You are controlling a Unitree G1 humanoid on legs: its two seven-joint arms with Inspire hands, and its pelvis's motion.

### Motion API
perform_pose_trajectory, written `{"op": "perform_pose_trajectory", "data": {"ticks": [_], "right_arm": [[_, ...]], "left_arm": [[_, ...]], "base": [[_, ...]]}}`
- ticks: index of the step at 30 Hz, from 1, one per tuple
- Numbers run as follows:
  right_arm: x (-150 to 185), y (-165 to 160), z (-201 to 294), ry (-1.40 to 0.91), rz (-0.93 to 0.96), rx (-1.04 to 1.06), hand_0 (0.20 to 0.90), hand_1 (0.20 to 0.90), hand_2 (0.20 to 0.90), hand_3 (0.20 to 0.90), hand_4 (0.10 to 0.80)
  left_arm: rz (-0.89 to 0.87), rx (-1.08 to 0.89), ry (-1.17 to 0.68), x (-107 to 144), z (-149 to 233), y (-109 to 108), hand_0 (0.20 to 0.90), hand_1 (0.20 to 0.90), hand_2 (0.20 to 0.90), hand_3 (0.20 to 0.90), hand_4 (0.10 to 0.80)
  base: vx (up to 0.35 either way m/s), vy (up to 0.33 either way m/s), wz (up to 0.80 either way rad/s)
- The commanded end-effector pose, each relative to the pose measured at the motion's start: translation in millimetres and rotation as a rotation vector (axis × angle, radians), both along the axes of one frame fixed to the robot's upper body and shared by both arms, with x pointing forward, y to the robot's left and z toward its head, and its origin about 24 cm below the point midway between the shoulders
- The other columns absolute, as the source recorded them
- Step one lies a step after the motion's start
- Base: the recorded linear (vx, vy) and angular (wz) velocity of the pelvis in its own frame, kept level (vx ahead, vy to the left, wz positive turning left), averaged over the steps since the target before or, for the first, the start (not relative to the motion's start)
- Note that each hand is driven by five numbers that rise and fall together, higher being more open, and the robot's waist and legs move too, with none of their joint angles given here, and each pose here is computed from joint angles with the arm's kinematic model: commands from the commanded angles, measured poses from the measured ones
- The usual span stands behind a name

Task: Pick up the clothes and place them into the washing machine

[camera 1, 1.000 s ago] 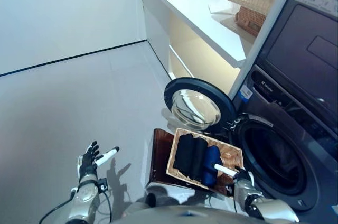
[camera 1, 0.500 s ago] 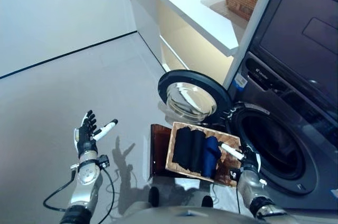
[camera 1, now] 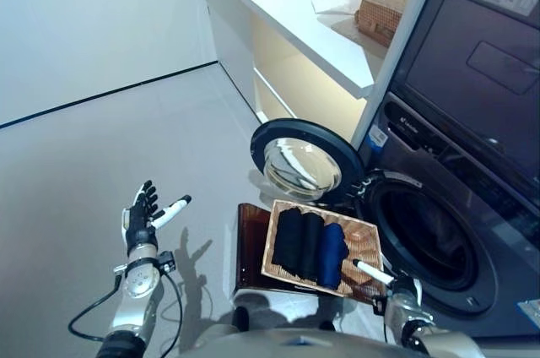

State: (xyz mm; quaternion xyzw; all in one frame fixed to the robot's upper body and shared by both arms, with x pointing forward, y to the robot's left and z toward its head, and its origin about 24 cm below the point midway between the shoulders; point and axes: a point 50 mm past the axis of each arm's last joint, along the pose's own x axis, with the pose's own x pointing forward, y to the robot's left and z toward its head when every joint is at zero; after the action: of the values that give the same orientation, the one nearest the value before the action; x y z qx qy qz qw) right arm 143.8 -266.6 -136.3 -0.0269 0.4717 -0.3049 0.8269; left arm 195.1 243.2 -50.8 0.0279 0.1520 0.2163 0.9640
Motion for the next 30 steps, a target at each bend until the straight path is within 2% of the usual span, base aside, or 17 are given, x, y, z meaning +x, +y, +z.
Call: {"op": "perform_pose_trajectory", "data": {"ticks": [1,7,14,30], "right_arm": [[57,-13,32,-0.150,0.006,-0.082,0.900,0.900,0.900,0.900,0.800],[104,-25,69,-0.312,-0.060,-0.121,0.900,0.900,0.900,0.900,0.800],[142,-23,103,-0.452,-0.070,-0.146,0.900,0.900,0.900,0.900,0.800],[179,-25,146,-0.541,-0.050,-0.201,0.900,0.900,0.900,0.900,0.800]], "left_arm": [[-0.073,0.102,-0.216,41,47,7,0.900,0.900,0.900,0.900,0.800],[-0.113,0.069,-0.395,68,84,-9,0.900,0.900,0.900,0.900,0.800],[-0.086,0.055,-0.566,79,119,-13,0.900,0.900,0.900,0.900,0.800],[-0.089,0.035,-0.767,76,160,-17,0.900,0.900,0.900,0.900,0.800]], "base": [[-0.173,0.004,-0.03],[-0.232,0.022,0.00],[-0.079,0.052,0.00],[0.003,0.011,0.04]]}}
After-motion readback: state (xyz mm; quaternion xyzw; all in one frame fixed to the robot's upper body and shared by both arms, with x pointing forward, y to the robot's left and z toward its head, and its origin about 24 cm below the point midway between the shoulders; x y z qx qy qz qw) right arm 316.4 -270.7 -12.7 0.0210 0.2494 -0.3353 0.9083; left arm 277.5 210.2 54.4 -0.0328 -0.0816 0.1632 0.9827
